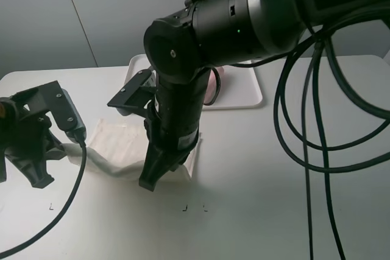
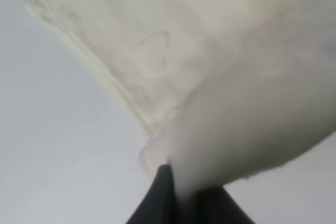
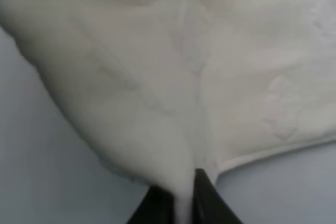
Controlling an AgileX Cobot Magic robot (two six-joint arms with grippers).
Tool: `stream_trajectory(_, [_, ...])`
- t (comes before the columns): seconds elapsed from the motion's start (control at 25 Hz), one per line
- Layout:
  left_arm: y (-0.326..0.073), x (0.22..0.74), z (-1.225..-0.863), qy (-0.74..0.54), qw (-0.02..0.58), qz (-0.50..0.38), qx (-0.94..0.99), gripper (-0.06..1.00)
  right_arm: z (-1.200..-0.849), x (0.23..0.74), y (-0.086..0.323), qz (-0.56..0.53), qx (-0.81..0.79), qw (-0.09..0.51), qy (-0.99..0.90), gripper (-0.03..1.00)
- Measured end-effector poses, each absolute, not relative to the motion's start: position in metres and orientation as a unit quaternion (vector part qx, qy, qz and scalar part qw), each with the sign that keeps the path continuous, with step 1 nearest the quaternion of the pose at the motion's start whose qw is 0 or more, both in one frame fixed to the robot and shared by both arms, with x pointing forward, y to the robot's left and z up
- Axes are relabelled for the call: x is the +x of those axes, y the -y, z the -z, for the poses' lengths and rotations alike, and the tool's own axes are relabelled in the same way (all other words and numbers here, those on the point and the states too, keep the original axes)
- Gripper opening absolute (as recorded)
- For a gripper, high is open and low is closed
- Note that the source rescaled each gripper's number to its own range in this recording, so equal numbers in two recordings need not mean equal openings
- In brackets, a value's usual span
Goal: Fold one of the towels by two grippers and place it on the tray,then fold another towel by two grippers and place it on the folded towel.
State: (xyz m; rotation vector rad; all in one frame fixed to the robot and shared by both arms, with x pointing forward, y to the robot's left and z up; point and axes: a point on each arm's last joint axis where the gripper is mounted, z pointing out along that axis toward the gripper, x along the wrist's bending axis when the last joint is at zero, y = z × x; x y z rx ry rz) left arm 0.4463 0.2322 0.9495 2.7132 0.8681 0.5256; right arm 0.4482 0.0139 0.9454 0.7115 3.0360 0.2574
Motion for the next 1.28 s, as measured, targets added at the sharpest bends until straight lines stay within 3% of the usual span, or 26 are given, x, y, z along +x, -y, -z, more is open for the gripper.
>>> stream_trajectory(0.28, [-0.229, 0.455, -0.955, -0.350, 0.173, -0.216, 0.895, 0.04, -0.946, 0.468, -0.006, -0.095, 0.301, 0.048, -0.948, 0.00])
stream_trajectory(0.36, [-0.228, 0.457, -0.956, -0.355, 0.183, -0.224, 0.889, 0.09, -0.947, 0.473, -0.004, -0.100, 0.311, 0.063, -0.943, 0.03])
stream_trajectory(0.44, [-0.229, 0.459, -0.957, -0.361, 0.191, -0.232, 0.883, 0.23, -0.947, 0.477, -0.004, -0.112, 0.318, 0.072, -0.939, 0.20])
stream_trajectory(0.52, [-0.233, 0.463, -0.959, -0.382, 0.202, -0.242, 0.869, 0.46, -0.948, 0.482, -0.005, -0.132, 0.331, 0.078, -0.931, 0.53])
stream_trajectory(0.56, [-0.236, 0.466, -0.960, -0.397, 0.210, -0.249, 0.858, 0.63, -0.949, 0.483, -0.006, -0.142, 0.344, 0.079, -0.925, 0.75])
stream_trajectory(0.6, [-0.239, 0.468, -0.962, -0.411, 0.219, -0.256, 0.847, 0.79, -0.949, 0.484, -0.007, -0.150, 0.353, 0.082, -0.920, 0.89])
stream_trajectory(0.64, [-0.244, 0.471, -0.963, -0.430, 0.226, -0.263, 0.834, 0.90, -0.950, 0.485, -0.007, -0.156, 0.360, 0.084, -0.916, 0.95])
stream_trajectory(0.76, [-0.256, 0.475, -0.964, -0.467, 0.233, -0.273, 0.808, 0.98, -0.951, 0.487, -0.009, -0.169, 0.369, 0.086, -0.910, 1.00])
stream_trajectory(1.04, [-0.261, 0.476, -0.964, -0.481, 0.232, -0.273, 0.800, 0.99, -0.951, 0.494, -0.004, -0.175, 0.396, 0.083, -0.898, 1.00])
stream_trajectory(1.28, [-0.258, 0.494, -0.966, -0.533, 0.206, -0.223, 0.790, 0.99, -0.949, 0.516, 0.024, -0.159, 0.483, 0.023, -0.861, 1.00])
